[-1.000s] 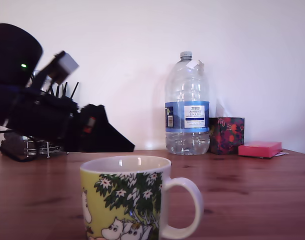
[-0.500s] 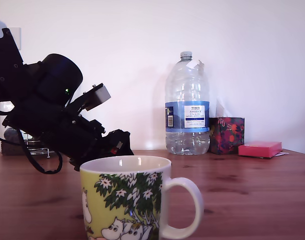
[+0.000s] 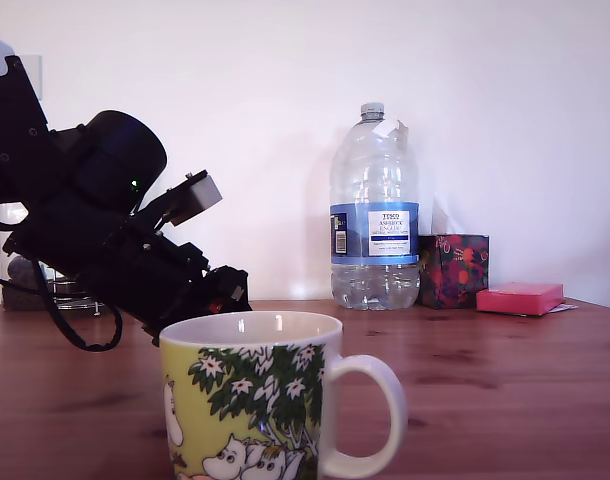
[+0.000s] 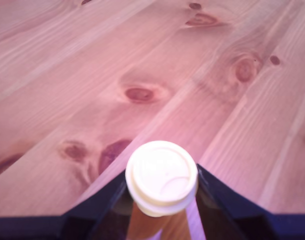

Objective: Pick up the coffee capsules from the table one by one and drop them inside the nearest coffee cup

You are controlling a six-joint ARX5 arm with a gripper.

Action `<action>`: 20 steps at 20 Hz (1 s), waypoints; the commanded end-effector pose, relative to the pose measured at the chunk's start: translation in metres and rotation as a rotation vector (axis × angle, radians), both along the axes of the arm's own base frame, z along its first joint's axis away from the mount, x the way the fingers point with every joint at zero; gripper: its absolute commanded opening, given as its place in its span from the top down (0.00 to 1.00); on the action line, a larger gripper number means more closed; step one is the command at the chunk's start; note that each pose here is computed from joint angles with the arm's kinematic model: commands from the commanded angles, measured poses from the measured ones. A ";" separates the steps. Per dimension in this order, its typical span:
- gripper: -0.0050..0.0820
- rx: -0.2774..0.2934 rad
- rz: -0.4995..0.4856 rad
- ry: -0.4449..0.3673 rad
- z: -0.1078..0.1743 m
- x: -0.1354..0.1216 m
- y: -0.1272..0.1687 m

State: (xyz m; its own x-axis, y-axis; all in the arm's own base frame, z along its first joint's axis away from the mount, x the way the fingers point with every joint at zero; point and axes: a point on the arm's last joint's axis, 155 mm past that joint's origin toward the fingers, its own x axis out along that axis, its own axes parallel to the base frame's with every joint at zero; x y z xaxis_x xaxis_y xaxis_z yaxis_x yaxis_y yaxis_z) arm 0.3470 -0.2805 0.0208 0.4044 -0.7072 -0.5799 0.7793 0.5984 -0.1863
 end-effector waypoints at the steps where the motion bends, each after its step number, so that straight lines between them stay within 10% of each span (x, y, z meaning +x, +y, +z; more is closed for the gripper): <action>1: 0.70 0.004 -0.007 0.006 -0.003 -0.002 -0.001; 20: 0.69 0.026 -0.206 0.168 0.093 -0.128 0.003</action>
